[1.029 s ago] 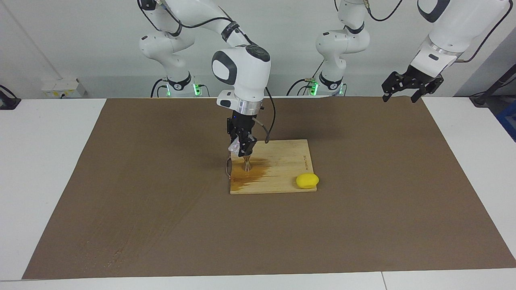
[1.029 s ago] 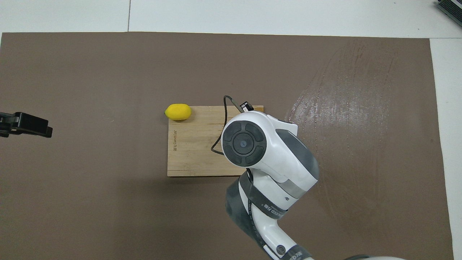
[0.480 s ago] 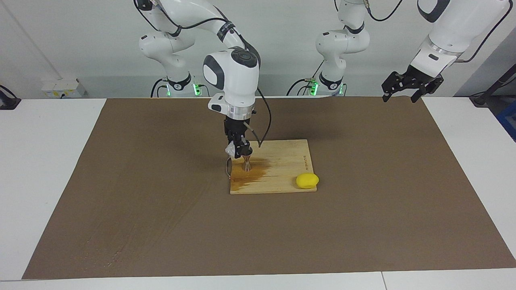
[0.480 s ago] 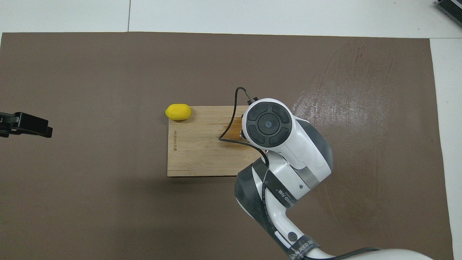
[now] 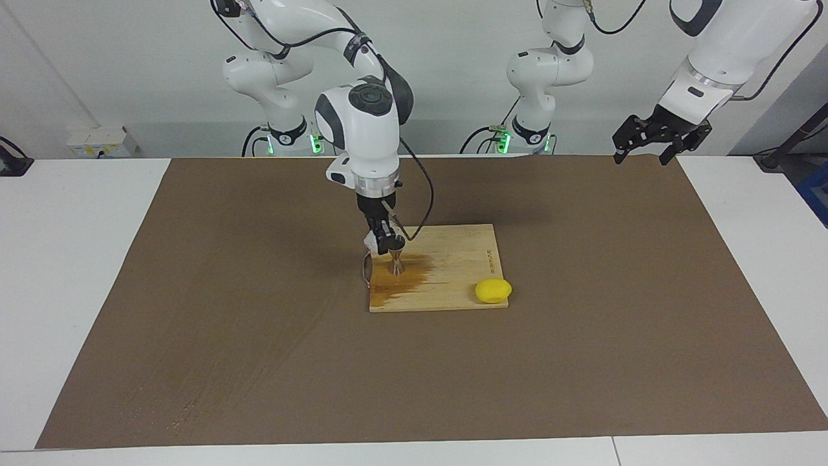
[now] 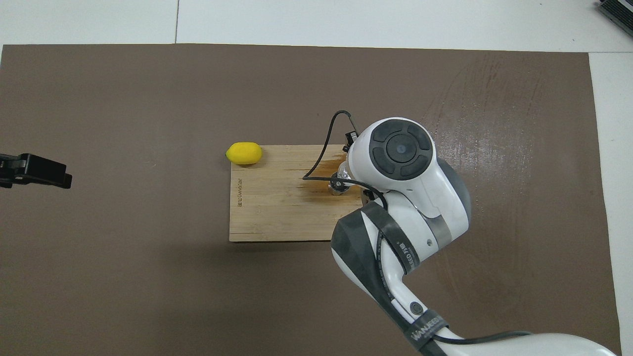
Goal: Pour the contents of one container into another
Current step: 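Carry the glass cup back and lower it onto the table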
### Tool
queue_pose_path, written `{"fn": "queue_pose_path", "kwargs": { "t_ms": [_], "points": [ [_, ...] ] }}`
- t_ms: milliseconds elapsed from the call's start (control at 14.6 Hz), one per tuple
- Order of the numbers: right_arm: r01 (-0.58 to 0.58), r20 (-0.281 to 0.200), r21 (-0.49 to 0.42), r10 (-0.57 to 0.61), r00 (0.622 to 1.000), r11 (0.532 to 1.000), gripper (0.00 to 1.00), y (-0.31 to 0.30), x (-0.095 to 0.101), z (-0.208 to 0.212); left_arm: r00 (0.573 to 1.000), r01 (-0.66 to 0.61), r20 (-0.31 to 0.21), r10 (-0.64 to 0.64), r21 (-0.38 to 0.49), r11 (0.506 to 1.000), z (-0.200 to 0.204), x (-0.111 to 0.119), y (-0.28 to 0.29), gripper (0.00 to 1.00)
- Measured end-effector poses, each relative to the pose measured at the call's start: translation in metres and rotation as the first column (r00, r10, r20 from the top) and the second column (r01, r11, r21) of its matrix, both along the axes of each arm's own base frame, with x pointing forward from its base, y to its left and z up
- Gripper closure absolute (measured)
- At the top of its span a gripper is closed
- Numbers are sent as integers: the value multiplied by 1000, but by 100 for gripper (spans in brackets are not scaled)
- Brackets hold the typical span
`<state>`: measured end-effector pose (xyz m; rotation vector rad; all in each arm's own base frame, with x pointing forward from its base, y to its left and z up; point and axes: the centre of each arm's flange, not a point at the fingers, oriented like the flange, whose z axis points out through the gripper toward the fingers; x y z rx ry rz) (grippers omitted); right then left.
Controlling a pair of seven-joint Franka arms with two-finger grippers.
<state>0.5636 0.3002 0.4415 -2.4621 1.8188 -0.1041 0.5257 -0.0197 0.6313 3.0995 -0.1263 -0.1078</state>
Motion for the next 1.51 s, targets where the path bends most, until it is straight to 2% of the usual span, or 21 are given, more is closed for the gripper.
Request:
{"fn": "queue_pose_path", "kwargs": {
  "t_ms": [343,549,823,1097,1509],
  "points": [
    [189,-114,189,-170,979,964,49,-63,31,-8,1000,0,0,0,0,1000,0,0,0,0],
    [305,-203,338,-247,947,890,49,-136,51,-27,1000,0,0,0,0,1000,0,0,0,0],
    [376,-267,450,-280,922,810,49,-239,52,-81,1000,0,0,0,0,1000,0,0,0,0],
    [366,-285,467,-255,924,805,49,-295,46,-128,1000,0,0,0,0,1000,0,0,0,0],
    [298,-296,510,-161,942,807,49,-364,30,-159,1000,0,0,0,0,1000,0,0,0,0]
  ]
}}
